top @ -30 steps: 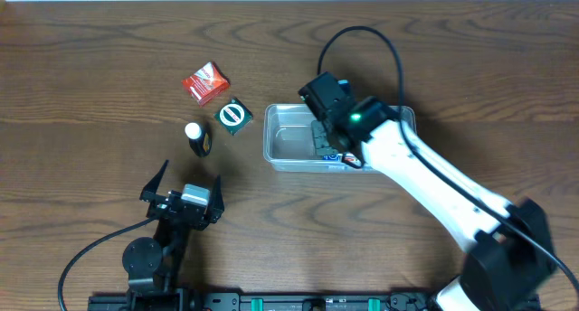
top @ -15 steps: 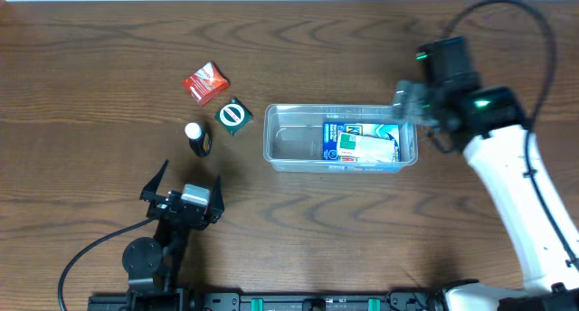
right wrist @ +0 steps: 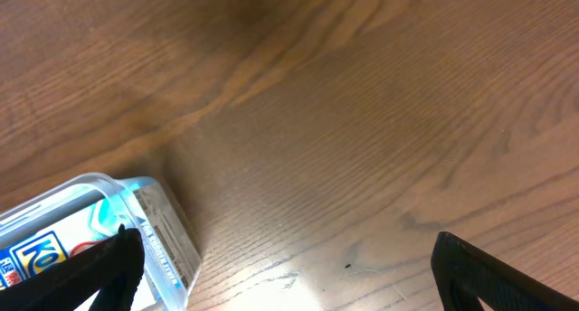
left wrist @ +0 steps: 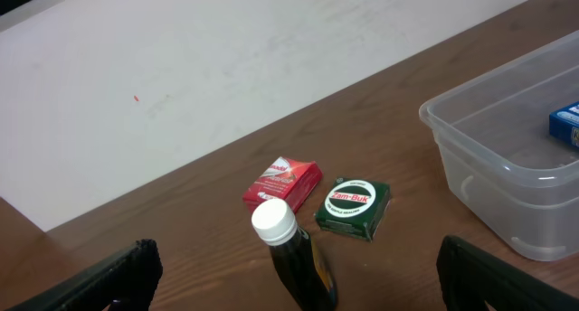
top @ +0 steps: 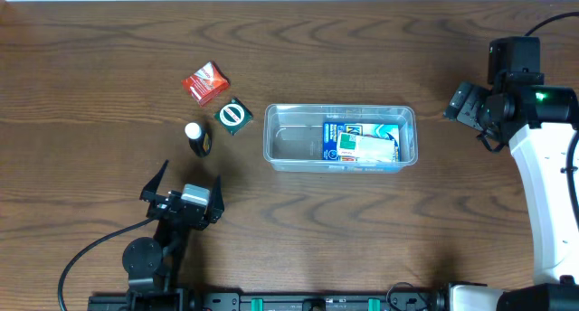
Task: Pack container
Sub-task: 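Move the left gripper to the red Panadol ActiFast packet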
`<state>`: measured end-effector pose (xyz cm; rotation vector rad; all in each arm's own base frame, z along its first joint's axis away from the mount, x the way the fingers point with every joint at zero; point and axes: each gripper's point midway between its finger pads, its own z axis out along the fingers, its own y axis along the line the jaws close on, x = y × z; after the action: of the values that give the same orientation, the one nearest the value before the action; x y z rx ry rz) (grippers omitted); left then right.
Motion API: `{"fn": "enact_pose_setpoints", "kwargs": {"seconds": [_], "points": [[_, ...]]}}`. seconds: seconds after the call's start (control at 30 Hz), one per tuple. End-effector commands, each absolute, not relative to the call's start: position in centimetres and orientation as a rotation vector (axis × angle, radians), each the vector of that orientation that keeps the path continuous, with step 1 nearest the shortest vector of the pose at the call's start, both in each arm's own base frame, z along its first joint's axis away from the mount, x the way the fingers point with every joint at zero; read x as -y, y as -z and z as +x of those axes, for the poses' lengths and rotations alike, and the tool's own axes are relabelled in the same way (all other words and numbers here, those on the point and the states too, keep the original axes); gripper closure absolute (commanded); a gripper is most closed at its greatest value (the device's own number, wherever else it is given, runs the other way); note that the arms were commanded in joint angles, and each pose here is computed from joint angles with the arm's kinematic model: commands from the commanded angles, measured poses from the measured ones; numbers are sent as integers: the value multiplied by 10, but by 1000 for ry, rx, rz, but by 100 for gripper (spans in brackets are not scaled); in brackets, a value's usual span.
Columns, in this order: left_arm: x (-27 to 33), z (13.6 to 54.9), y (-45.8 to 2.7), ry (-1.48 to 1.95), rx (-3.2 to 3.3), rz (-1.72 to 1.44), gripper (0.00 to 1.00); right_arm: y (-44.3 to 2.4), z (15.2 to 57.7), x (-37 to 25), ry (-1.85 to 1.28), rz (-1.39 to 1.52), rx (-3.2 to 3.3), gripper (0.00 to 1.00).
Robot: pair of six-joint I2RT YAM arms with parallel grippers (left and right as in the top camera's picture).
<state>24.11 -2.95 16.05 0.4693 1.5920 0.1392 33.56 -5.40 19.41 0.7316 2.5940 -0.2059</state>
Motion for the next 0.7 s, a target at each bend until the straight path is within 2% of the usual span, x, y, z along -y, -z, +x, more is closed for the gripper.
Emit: {"fn": "enact_pose_setpoints", "kwargs": {"seconds": [0.0, 0.3, 0.5, 0.67], "points": [[27, 242, -143, -127, -1636, 455, 2, -201, 336, 58, 206, 743, -2572, 1], [28, 242, -146, -132, -1625, 457, 2, -201, 336, 58, 206, 743, -2572, 1], [53, 233, -183, 243, -1593, 287, 2, -201, 336, 58, 206, 743, -2572, 1], [64, 225, -208, 329, -1671, 315, 2, -201, 336, 58, 206, 743, -2572, 1]]}}
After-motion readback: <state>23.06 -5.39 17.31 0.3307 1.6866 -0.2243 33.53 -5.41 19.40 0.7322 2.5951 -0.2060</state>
